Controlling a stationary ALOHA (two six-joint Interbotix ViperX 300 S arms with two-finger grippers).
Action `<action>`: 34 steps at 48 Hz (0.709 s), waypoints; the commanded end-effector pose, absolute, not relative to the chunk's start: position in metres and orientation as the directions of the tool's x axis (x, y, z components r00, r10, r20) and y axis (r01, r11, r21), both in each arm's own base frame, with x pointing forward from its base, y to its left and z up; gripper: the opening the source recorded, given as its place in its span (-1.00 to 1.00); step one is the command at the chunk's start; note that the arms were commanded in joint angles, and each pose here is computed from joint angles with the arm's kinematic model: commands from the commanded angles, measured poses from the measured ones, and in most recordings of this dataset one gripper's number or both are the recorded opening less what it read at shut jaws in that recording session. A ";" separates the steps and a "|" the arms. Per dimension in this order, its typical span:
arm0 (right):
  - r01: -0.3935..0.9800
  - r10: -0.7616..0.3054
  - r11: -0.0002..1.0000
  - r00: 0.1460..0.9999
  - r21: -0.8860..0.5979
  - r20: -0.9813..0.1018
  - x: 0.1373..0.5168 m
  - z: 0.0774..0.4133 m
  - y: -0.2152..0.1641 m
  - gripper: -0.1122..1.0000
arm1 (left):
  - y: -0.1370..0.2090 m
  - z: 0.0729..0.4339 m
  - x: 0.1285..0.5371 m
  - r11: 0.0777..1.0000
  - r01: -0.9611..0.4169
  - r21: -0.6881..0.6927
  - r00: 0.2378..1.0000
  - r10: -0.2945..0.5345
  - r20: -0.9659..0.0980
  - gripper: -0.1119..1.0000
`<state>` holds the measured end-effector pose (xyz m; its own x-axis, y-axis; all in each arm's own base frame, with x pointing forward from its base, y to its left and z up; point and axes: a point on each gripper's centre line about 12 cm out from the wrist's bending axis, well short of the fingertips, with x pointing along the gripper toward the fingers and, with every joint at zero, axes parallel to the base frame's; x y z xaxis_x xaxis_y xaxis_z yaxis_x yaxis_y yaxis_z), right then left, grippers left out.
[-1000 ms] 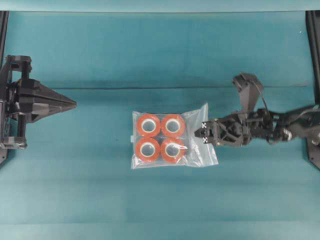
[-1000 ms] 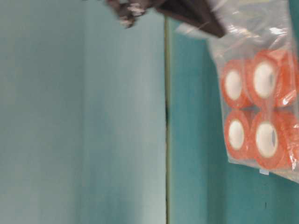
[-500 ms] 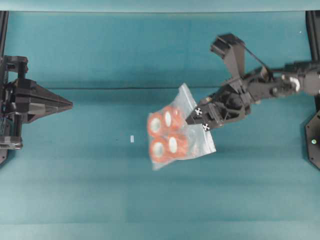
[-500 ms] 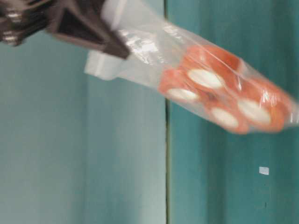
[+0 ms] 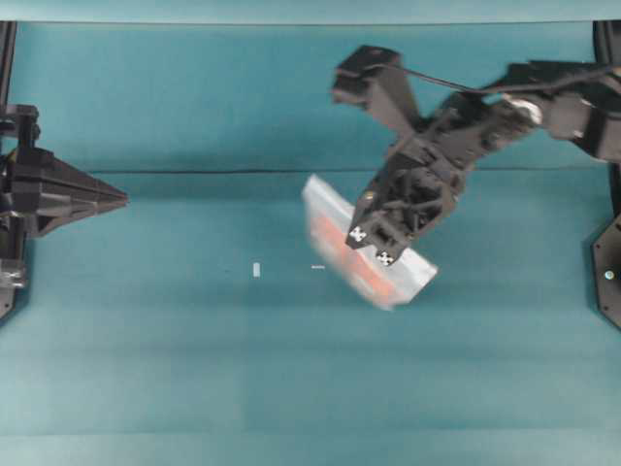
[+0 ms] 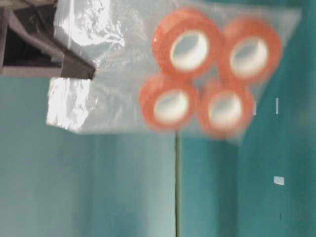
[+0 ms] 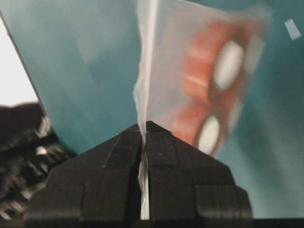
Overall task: Hand over the clear zip bag and make it stand upright.
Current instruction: 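Lift the bag and rotate it to hang vertically with the right gripper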
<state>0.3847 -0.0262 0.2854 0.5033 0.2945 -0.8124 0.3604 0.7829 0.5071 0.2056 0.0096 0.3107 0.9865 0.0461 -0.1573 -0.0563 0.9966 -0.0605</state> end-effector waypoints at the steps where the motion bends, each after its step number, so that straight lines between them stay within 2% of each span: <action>1: 0.284 0.301 0.832 0.489 0.476 -0.819 0.390 0.301 -0.025 -0.79 | 0.010 0.320 0.206 0.996 -0.056 -0.062 0.991 0.048 -0.128 -0.81; 7: 0.205 0.291 0.891 0.427 0.405 -0.856 0.393 0.296 -0.028 -0.79 | 0.010 0.319 0.207 0.996 -0.057 -0.064 0.990 0.048 -0.133 -0.79; 12: 0.170 0.282 0.909 0.420 0.380 -0.862 0.397 0.294 -0.030 -0.79 | 0.010 0.319 0.207 0.996 -0.057 -0.064 0.990 0.048 -0.133 -0.56; 22: 0.145 0.266 0.924 0.421 0.354 -0.867 0.410 0.294 -0.033 -0.79 | 0.010 0.316 0.208 0.997 -0.057 -0.053 0.990 0.049 -0.135 0.51; 26: 0.125 0.247 0.938 0.413 0.324 -0.877 0.413 0.294 -0.033 -0.79 | 0.011 0.313 0.208 0.996 -0.061 -0.059 0.988 0.052 -0.144 0.86; 34: 0.065 0.216 0.964 0.379 0.259 -0.900 0.416 0.289 -0.036 -0.79 | 0.012 0.306 0.208 0.996 -0.066 -0.063 0.986 0.055 -0.160 0.84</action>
<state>0.4133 -0.0378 0.2792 0.3628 0.2286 -0.9034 0.1103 0.9521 0.2852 0.2066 0.0109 0.3024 0.9834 0.0520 -0.1740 -0.0638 0.9960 -0.0633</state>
